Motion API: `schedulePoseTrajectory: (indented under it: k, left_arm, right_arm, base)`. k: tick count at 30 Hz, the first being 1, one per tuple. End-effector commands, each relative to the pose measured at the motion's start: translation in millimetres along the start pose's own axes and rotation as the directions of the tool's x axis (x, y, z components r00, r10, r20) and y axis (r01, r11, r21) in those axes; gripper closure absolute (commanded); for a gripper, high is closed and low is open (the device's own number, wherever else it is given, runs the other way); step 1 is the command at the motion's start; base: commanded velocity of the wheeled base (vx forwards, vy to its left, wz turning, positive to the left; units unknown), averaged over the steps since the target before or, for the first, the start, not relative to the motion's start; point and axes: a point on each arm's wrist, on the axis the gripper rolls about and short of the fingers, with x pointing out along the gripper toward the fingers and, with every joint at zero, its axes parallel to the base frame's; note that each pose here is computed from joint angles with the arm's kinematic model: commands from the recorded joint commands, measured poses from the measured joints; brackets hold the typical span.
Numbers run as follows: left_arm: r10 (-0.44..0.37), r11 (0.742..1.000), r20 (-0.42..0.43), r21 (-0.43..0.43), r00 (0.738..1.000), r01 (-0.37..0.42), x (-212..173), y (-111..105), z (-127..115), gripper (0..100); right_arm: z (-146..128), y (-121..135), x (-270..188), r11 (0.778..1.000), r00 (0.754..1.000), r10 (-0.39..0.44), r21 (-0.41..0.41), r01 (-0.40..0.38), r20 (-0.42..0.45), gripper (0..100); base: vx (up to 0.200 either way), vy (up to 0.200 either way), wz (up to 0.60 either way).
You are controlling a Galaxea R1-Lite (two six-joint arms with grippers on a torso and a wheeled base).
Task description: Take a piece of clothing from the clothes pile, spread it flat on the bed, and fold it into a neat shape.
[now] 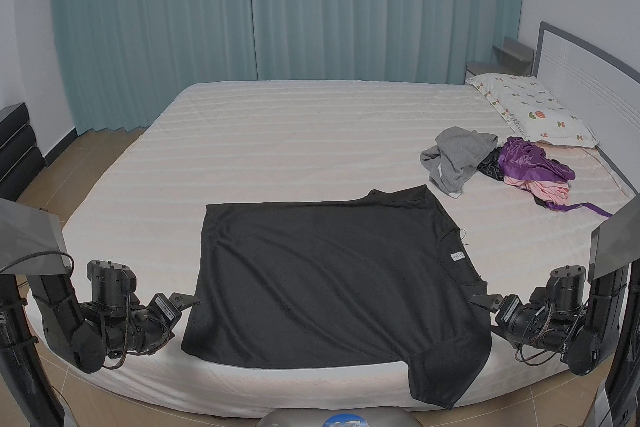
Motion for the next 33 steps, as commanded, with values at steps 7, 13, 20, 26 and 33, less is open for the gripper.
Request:
schedulePoseTrajectory:
  k: [7, 13, 20, 26, 33]
  left_arm:
    - [0.074, 0.997, 0.008, 0.020, 0.997, -0.074, 0, 9, -9, 0]
    - [0.116, 0.990, 0.003, 0.078, 0.993, -0.116, -4, 15, -15, 0]
    - [0.193, 0.974, -0.006, 0.126, 0.981, -0.190, 3, 23, -26, 0]
    - [0.244, 0.957, 0.011, 0.161, 0.970, -0.243, 4, 29, -28, 0]
    - [0.253, 0.954, 0.008, 0.163, 0.967, -0.251, 11, 30, -28, 0]
  right_arm:
    - [0, -1, 1, 1.000, 1.000, -0.001, -0.003, 0.001, 0.001, 0]
    - [-1, -1, 1, 1.000, 1.000, -0.002, -0.003, 0.002, -0.001, 0]
    - [-1, -2, 1, 1.000, 1.000, -0.003, -0.003, 0.003, -0.002, 0]
    - [-1, -2, 2, 1.000, 1.000, -0.007, -0.002, 0.007, -0.003, 0]
    - [-2, -3, 2, 1.000, 1.000, -0.008, -0.003, 0.008, -0.006, 0]
  base:
    - [0.000, -0.143, 0.00]
    - [0.000, 0.000, 0.00]
    - [0.000, 0.000, 0.00]
    - [0.000, 0.000, 0.00]
    - [0.000, 0.000, 0.00]
